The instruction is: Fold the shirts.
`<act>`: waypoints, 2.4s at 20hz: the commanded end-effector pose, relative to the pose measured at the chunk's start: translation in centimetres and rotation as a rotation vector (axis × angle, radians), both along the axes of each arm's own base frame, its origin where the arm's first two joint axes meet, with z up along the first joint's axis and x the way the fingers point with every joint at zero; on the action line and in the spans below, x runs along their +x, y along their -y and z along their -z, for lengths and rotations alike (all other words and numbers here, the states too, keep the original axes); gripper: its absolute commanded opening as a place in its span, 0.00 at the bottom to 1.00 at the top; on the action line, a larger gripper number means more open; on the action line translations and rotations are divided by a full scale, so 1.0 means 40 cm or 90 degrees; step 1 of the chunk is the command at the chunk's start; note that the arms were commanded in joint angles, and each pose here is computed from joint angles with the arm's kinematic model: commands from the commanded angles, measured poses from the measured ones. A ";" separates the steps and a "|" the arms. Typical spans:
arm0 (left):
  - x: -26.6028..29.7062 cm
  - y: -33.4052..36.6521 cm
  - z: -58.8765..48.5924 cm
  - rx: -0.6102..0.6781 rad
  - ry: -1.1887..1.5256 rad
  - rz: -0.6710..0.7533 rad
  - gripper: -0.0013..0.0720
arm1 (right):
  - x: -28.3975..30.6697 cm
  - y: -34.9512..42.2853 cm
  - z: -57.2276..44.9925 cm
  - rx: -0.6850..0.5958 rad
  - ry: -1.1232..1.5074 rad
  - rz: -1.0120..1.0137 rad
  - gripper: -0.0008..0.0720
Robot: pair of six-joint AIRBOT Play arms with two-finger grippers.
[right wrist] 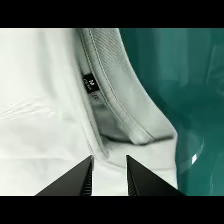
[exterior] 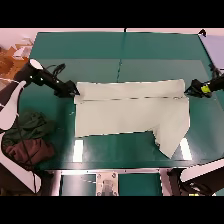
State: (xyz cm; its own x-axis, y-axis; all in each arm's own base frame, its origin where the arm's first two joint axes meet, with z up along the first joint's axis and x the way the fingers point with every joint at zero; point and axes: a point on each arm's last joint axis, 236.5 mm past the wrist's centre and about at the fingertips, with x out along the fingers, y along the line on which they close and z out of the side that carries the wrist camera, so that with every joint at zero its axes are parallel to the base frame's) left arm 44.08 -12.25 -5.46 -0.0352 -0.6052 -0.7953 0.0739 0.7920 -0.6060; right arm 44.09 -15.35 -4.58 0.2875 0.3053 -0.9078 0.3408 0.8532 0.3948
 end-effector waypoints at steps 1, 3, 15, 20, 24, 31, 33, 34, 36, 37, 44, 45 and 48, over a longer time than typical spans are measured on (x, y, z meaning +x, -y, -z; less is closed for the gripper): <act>-0.042 0.009 -0.075 -0.015 -0.055 0.024 0.82 | -0.052 0.017 -0.075 -0.009 -0.016 0.025 0.36; -0.096 0.003 -0.085 -0.012 -0.110 0.047 0.82 | -0.137 0.031 -0.080 -0.019 -0.053 0.045 0.36; -0.589 0.073 0.089 -0.039 -0.124 -0.252 0.82 | -0.523 0.092 -0.002 -0.036 -0.050 0.330 0.36; -0.584 0.172 0.161 -0.046 -0.044 -0.328 0.82 | -0.475 0.013 0.033 0.022 -0.026 0.329 0.36; -0.475 0.166 0.144 -0.040 0.066 -0.429 0.79 | -0.463 -0.019 0.046 0.021 -0.029 0.304 0.36; -0.444 0.133 0.146 -0.014 0.113 -0.437 0.20 | -0.443 -0.042 0.034 0.055 -0.017 0.312 0.50; -0.445 0.133 0.142 -0.017 0.107 -0.426 0.05 | -0.450 -0.054 0.033 0.066 -0.025 0.307 0.50; -0.442 0.125 0.137 -0.020 0.101 -0.413 0.05 | -0.458 -0.054 0.035 0.067 -0.032 0.306 0.50; -0.432 0.089 0.125 -0.020 0.086 -0.395 0.05 | -0.492 -0.045 0.038 0.075 -0.055 0.318 0.50; -0.427 0.067 0.121 -0.009 0.087 -0.377 0.05 | -0.515 -0.038 0.036 0.084 -0.067 0.331 0.50; -0.354 0.030 0.053 0.012 0.171 -0.308 0.05 | -0.653 -0.200 0.079 0.222 -0.205 0.331 0.58; -0.355 0.029 0.054 0.015 0.177 -0.299 0.05 | -0.670 -0.236 0.097 0.238 -0.231 0.329 0.57; -0.366 0.037 0.054 0.011 0.169 -0.286 0.05 | -0.704 -0.318 0.154 0.245 -0.273 0.303 0.57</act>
State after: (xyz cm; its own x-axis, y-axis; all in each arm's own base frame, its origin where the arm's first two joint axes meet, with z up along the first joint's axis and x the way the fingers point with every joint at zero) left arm 29.63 -13.63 -7.81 0.4433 -0.4913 -0.7497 -0.1549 0.7818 -0.6040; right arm 17.54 -5.65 -9.17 0.1771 0.5060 -0.8442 0.8175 0.4021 0.4125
